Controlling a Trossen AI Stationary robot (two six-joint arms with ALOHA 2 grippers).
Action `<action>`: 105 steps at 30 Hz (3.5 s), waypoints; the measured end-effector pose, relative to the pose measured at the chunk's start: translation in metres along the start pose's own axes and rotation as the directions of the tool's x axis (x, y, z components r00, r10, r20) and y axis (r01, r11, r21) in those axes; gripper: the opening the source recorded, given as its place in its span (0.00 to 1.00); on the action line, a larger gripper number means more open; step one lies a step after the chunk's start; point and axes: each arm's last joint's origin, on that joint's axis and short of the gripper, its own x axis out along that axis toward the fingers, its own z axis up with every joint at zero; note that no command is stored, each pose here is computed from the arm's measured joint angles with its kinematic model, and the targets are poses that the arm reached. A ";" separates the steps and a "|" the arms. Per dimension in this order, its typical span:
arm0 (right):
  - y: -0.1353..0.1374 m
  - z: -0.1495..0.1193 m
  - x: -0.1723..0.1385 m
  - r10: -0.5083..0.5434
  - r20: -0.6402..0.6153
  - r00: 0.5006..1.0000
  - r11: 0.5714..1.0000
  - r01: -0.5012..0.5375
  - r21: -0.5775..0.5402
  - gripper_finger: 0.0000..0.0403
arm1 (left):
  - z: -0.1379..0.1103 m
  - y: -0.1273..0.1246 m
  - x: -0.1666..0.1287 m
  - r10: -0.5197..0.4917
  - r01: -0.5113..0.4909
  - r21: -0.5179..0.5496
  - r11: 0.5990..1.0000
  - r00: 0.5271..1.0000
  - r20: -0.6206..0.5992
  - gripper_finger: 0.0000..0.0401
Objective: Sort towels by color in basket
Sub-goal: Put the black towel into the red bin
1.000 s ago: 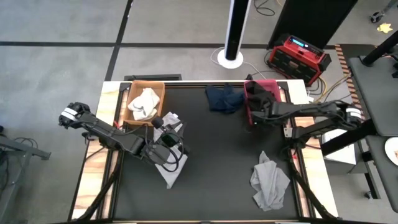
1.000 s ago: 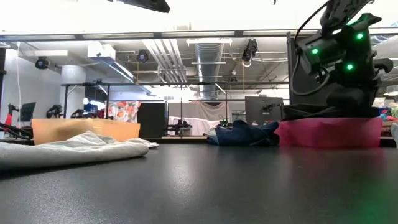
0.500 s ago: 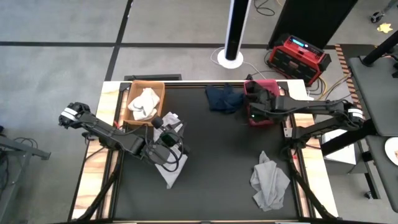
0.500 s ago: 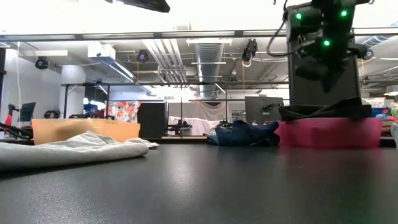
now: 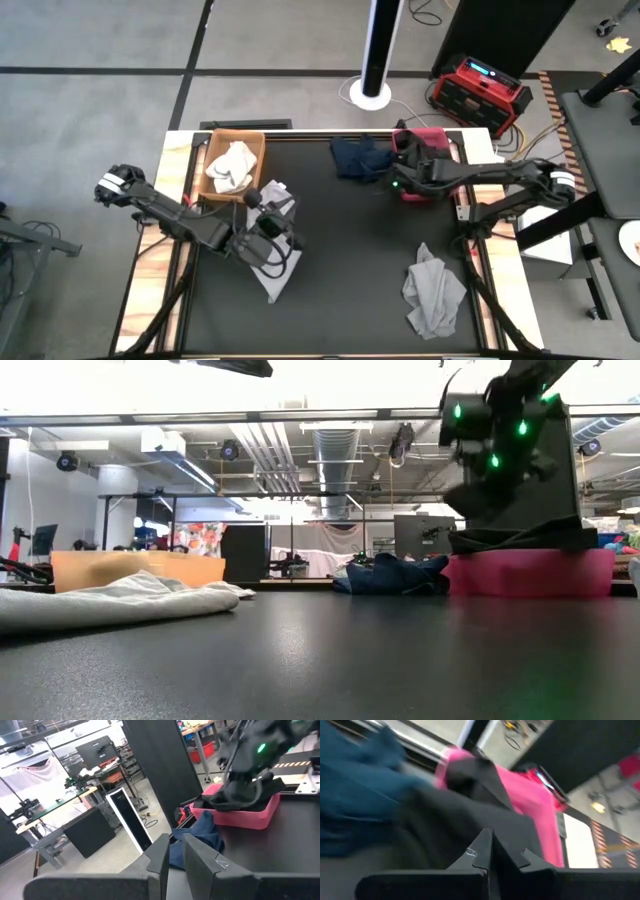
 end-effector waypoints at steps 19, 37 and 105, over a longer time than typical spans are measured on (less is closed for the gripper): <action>0.003 -0.049 0.033 0.175 -0.252 0.952 0.984 -0.175 0.025 0.02 | 0.000 -0.005 -0.018 -0.021 0.022 -0.018 1.000 1.000 0.021 0.09; 0.002 -0.035 0.031 0.238 -0.253 0.938 0.970 -0.240 0.025 0.02 | 0.000 -0.005 -0.017 -0.020 0.020 -0.025 0.999 1.000 0.020 0.09; -0.019 0.023 0.000 0.323 -0.201 0.925 0.944 -0.331 -0.007 0.02 | 0.000 -0.005 -0.017 -0.019 0.020 -0.033 0.999 1.000 0.020 0.09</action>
